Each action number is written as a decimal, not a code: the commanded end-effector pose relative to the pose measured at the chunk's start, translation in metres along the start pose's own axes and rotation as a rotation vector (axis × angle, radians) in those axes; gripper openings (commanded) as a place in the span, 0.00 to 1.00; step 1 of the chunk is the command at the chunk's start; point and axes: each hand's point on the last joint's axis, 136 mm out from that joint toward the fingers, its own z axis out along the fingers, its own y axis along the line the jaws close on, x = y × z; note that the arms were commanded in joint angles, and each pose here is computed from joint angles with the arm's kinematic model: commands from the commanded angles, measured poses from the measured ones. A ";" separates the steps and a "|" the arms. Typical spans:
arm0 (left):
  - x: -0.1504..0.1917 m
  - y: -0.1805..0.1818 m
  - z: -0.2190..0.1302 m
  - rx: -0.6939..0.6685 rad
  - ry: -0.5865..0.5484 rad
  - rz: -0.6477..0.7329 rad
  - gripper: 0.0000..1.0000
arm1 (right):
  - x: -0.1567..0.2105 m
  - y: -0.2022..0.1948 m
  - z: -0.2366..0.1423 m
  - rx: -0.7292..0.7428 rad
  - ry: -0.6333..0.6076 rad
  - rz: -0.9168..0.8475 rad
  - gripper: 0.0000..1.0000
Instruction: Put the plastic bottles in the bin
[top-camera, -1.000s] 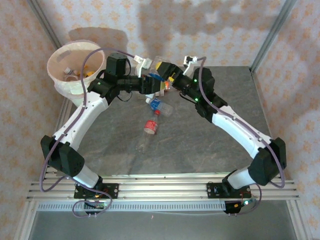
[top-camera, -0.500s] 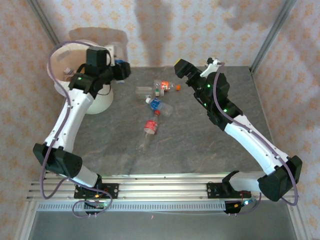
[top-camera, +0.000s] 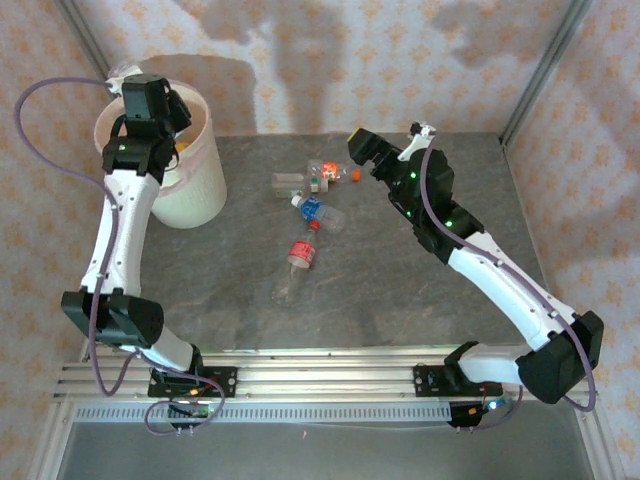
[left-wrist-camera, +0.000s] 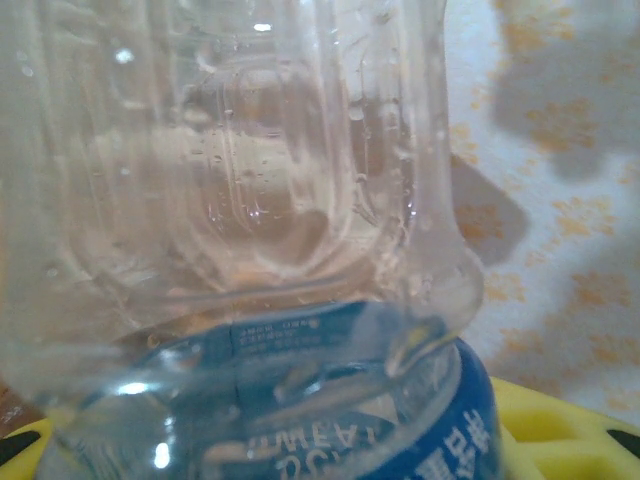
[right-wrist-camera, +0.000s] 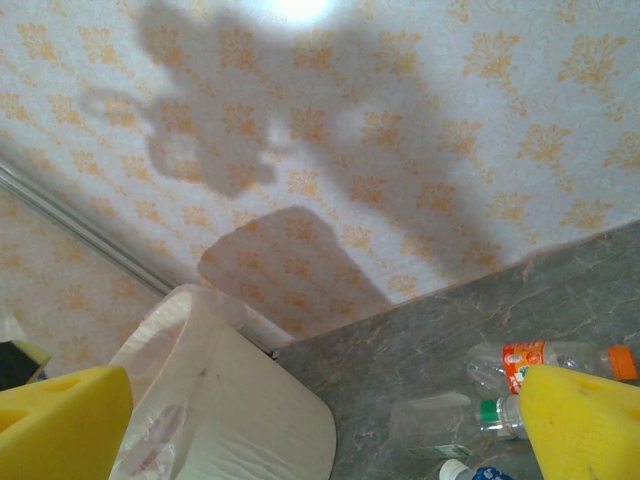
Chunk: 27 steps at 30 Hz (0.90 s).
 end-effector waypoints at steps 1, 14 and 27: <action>-0.022 0.001 0.015 -0.043 -0.100 -0.182 0.45 | -0.004 0.008 -0.008 -0.040 -0.001 -0.019 0.99; -0.011 0.026 0.084 -0.280 -0.170 -0.436 0.49 | 0.001 0.007 -0.017 -0.038 0.035 0.004 0.99; 0.025 0.036 0.109 -0.365 -0.042 -0.513 0.97 | -0.004 -0.005 -0.037 -0.002 -0.001 -0.004 0.99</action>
